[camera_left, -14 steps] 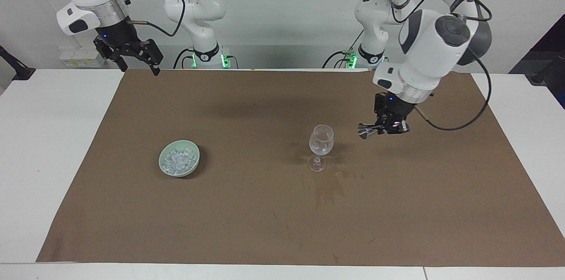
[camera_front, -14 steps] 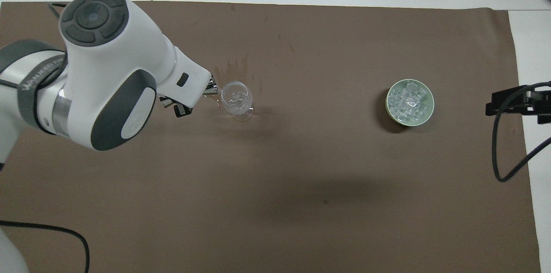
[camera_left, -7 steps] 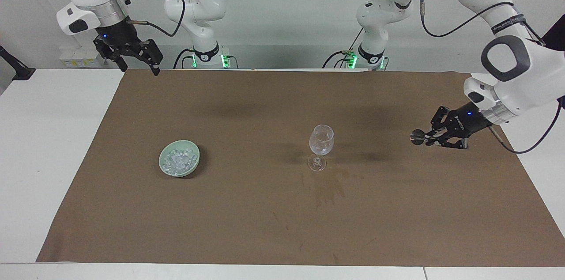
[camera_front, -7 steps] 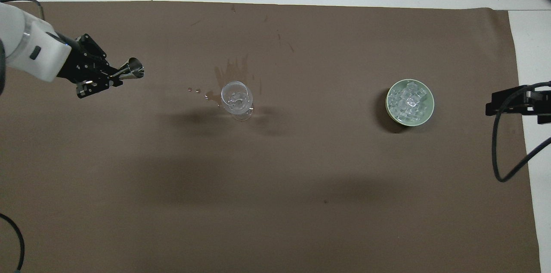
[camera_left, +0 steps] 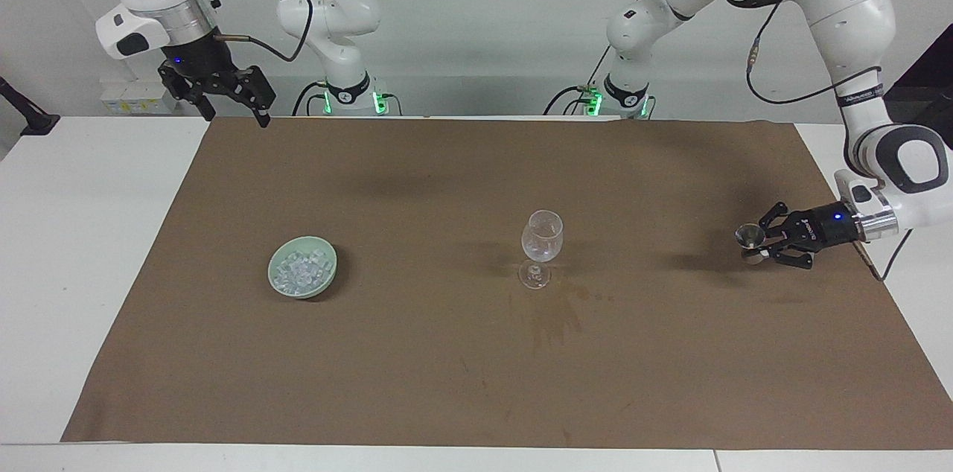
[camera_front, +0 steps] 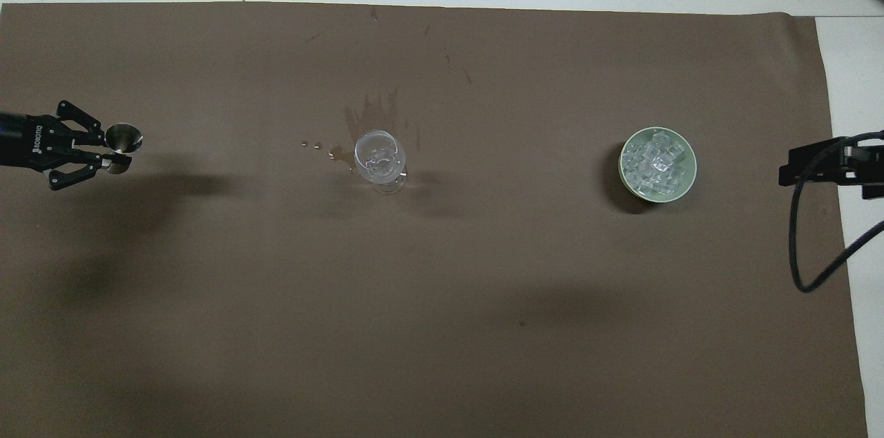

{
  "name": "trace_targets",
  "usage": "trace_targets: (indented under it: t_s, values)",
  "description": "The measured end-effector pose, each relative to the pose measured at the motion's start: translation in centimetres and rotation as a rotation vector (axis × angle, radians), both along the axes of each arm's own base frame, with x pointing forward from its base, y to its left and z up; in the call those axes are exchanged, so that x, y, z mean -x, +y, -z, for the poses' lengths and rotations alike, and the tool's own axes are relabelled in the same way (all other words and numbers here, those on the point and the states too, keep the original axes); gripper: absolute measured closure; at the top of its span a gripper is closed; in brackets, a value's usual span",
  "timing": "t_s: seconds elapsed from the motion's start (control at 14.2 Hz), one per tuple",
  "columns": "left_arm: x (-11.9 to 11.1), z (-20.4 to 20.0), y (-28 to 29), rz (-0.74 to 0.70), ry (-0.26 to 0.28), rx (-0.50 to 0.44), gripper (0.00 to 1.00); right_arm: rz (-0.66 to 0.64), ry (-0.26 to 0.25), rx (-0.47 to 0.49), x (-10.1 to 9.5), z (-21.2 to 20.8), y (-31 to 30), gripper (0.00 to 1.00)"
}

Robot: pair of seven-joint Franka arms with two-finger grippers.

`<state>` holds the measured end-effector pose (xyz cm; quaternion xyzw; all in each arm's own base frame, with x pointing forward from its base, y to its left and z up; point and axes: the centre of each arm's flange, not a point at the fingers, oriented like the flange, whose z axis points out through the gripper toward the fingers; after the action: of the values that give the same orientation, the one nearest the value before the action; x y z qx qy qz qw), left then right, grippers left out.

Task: Pour wine and add ice with both arms
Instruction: 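Carry the jigger with the left gripper back to its spot, then lower the jigger with the left gripper while the right gripper reaches the ice bowl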

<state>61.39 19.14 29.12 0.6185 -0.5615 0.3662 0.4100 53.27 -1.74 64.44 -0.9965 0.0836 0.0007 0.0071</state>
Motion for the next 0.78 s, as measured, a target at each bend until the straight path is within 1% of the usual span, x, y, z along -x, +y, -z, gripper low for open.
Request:
trace_targets:
  t_s: [0.14, 0.21, 0.28, 0.35, 0.56, 0.7, 0.78]
  values:
    - [0.3, 3.6, 0.4, -0.028, -0.018, 0.119, 0.79, -0.030, -0.045, 0.002, -1.0, 1.3, 0.2, 0.00]
    - [0.3, 4.8, 0.3, -0.045, -0.030, 0.179, 0.79, -0.061, -0.069, 0.005, -1.8, 2.6, 0.2, 0.00]
    - [0.4, 5.7, 0.0, -0.058, -0.033, 0.237, 0.79, -0.095, -0.081, 0.009, -2.8, 4.2, 0.3, 0.00]
    - [0.4, 6.6, -0.2, -0.071, -0.034, 0.286, 0.79, -0.125, -0.078, 0.013, -3.9, 6.0, 0.3, 0.00]
    - [0.9, 7.9, 0.5, -0.112, -0.041, 0.354, 0.79, -0.172, -0.072, 0.024, -7.2, 11.7, 0.7, 0.00]
    - [1.2, 8.6, 0.8, -0.118, -0.054, 0.375, 0.79, -0.210, -0.077, 0.027, -8.6, 14.9, 1.8, 0.00]
    - [1.3, 9.1, 0.8, -0.120, -0.057, 0.381, 0.79, -0.233, -0.082, 0.027, -8.9, 16.3, 2.5, 0.00]
